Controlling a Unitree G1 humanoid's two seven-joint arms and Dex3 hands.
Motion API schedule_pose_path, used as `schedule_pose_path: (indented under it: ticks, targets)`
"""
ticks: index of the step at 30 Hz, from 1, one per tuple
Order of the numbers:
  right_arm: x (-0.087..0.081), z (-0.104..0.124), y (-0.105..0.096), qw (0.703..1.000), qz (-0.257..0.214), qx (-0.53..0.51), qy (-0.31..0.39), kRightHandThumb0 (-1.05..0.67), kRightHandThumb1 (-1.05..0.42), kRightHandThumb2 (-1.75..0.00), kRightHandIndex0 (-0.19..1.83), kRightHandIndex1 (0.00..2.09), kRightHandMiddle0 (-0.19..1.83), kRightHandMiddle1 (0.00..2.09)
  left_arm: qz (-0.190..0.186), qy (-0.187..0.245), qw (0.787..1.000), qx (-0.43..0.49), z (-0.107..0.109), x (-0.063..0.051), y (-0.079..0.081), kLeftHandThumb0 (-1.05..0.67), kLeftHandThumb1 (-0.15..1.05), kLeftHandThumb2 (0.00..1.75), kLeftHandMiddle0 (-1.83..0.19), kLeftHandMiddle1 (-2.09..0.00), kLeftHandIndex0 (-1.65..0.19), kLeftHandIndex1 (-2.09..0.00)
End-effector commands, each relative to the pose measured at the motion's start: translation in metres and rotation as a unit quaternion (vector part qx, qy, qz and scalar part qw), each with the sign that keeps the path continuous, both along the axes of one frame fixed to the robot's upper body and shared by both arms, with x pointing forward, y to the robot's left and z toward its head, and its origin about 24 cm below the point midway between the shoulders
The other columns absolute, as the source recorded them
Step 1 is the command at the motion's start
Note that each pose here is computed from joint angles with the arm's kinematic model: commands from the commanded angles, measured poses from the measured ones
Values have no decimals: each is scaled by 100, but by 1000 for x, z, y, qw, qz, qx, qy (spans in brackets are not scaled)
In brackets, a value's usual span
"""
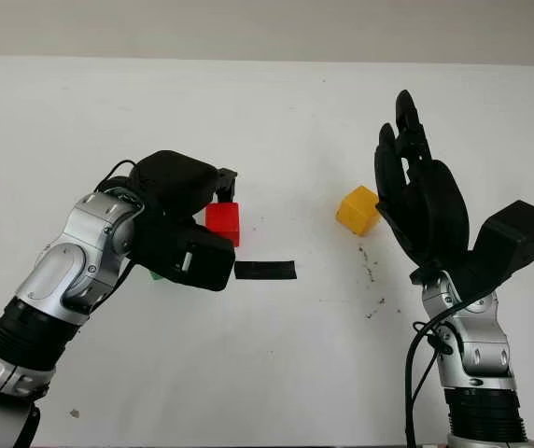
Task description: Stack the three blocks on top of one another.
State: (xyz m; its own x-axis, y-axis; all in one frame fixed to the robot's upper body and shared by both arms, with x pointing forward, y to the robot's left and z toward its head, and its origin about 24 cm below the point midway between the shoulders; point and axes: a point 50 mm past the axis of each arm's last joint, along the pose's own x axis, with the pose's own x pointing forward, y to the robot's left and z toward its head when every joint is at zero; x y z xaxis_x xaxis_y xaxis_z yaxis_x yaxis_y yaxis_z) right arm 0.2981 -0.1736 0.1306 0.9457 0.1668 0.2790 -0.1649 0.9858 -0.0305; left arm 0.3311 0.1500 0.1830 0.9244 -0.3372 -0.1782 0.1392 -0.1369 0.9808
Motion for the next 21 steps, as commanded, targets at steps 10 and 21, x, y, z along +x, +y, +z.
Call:
schedule_pose_path:
  ticks: [10,21]
  targets:
    - [-2,3,-1,1000,-3,-3,-6,-77,-105,-51,-19,0,-19,0,-74,-21,992,-95,12,-3,1,-37,105,9,-23,-4,-18,-144]
    - [-2,3,0,1000,-4,0,-2,-77,-105,-50,-19,0,-19,0,-169,-11,982,-83,41,-8,-1,-44,104,8,-22,-5,-27,-145]
